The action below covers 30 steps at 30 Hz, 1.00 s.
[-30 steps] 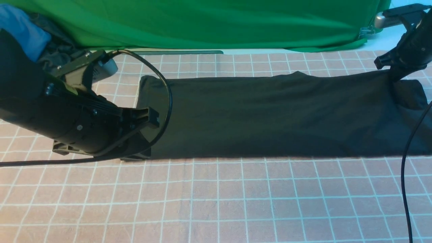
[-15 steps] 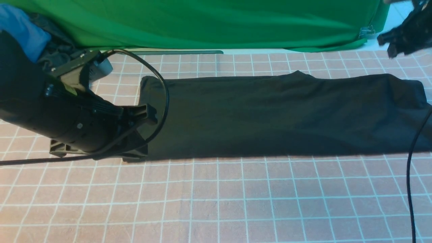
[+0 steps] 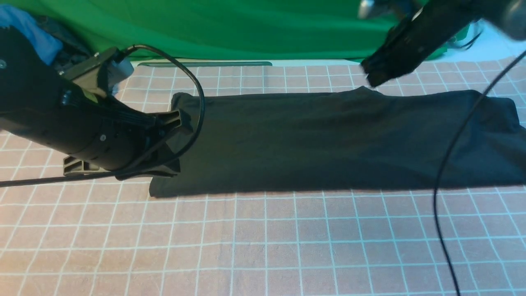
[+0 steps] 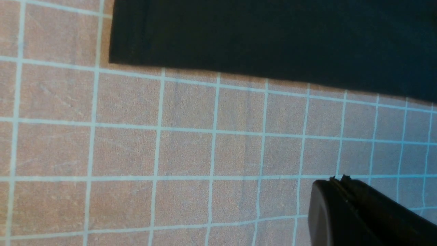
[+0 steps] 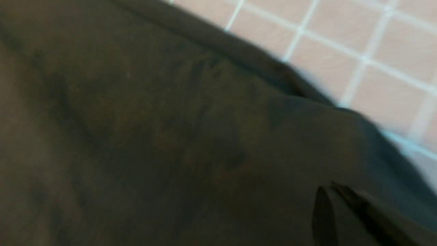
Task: Fold a long-sleeved shirt over a pink coffee tablecloth.
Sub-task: 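Pull the folded dark garment lengthwise by its ends to straighten it flat on the table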
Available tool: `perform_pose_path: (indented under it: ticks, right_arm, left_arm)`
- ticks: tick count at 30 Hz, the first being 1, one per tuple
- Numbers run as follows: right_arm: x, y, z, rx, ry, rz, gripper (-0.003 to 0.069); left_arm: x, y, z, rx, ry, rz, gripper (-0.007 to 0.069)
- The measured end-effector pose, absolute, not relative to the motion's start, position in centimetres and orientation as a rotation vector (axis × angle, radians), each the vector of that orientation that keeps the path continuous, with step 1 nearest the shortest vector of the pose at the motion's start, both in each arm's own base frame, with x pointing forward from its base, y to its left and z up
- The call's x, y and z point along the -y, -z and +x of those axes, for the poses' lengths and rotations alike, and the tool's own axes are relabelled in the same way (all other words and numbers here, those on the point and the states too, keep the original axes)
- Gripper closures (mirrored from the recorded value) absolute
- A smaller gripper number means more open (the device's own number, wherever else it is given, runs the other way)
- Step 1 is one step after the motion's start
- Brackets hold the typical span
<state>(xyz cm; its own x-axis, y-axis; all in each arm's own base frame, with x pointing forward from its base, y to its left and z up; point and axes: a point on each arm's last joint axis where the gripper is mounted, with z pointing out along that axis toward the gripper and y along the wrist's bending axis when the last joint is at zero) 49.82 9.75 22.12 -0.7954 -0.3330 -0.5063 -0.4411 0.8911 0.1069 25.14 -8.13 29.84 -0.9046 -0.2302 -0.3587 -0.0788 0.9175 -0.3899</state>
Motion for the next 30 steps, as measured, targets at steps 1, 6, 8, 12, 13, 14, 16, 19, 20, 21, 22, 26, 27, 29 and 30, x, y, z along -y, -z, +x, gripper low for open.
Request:
perform_pose_path:
  ticks: [1,6,8,12,13,14,16,19,20,21,22,26,27,29,30]
  right_arm:
    - [-10.1,-20.9,50.1,-2.579,-0.301,-0.566,0.0624]
    - [-10.7,-17.1,51.4,-2.563,-0.28,-0.541,0.0622]
    - [-10.6,-16.5,51.8,-2.537,-0.263,-0.526,0.062]
    - [-10.1,-16.8,52.7,-2.455,-0.213,-0.483,0.0617]
    - [-9.8,-17.0,52.9,-2.444,-0.209,-0.469,0.0617]
    - [-9.5,-17.1,52.9,-2.446,-0.208,-0.461,0.0617]
    - [-8.3,-17.8,53.1,-2.469,-0.209,-0.433,0.0617]
    - [-5.4,-20.7,52.7,-2.536,-0.193,-0.409,0.0616]
    - [-4.2,-21.9,52.3,-2.559,-0.183,-0.4,0.0616]
    - [-2.3,-24.1,51.6,-2.587,-0.164,-0.367,0.0616]
    - [-1.5,-25.1,51.3,-2.595,-0.159,-0.345,0.0616]
    - [3.2,-30.2,48.8,-2.597,-0.137,-0.172,0.0616]
    - [4.5,-31.3,48.0,-2.591,-0.127,-0.115,0.0616]
    - [6.8,-32.8,46.0,-2.599,-0.103,-0.019,0.0616]
    - [7.3,-32.9,45.5,-2.608,-0.095,0.002,0.0616]
  left_arm:
    - [8.1,-29.8,25.1,-2.676,0.52,-0.226,0.0612]
    - [8.1,-29.8,25.0,-2.687,0.519,-0.228,0.0612]
    - [8.1,-29.7,24.9,-2.7,0.52,-0.235,0.0612]
    - [8.2,-29.6,24.7,-2.732,0.527,-0.252,0.0612]
    - [8.2,-29.6,24.6,-2.74,0.527,-0.253,0.0612]
    - [8.2,-29.6,24.6,-2.745,0.528,-0.253,0.0612]
    - [8.2,-29.6,24.5,-2.752,0.532,-0.254,0.0612]
    - [8.1,-29.9,24.3,-2.74,0.534,-0.246,0.0612]
    - [8.1,-30.0,24.2,-2.736,0.535,-0.24,0.0612]
    - [8.1,-30.3,24.0,-2.724,0.539,-0.228,0.0612]
    - [8.1,-30.4,23.9,-2.721,0.539,-0.222,0.0612]
    - [7.9,-31.1,23.4,-2.689,0.546,-0.21,0.0612]
    - [7.9,-31.3,23.3,-2.684,0.548,-0.209,0.0612]
    - [7.8,-31.6,23.1,-2.67,0.551,-0.2,0.0612]
    - [7.8,-31.7,23.0,-2.667,0.55,-0.193,0.0612]
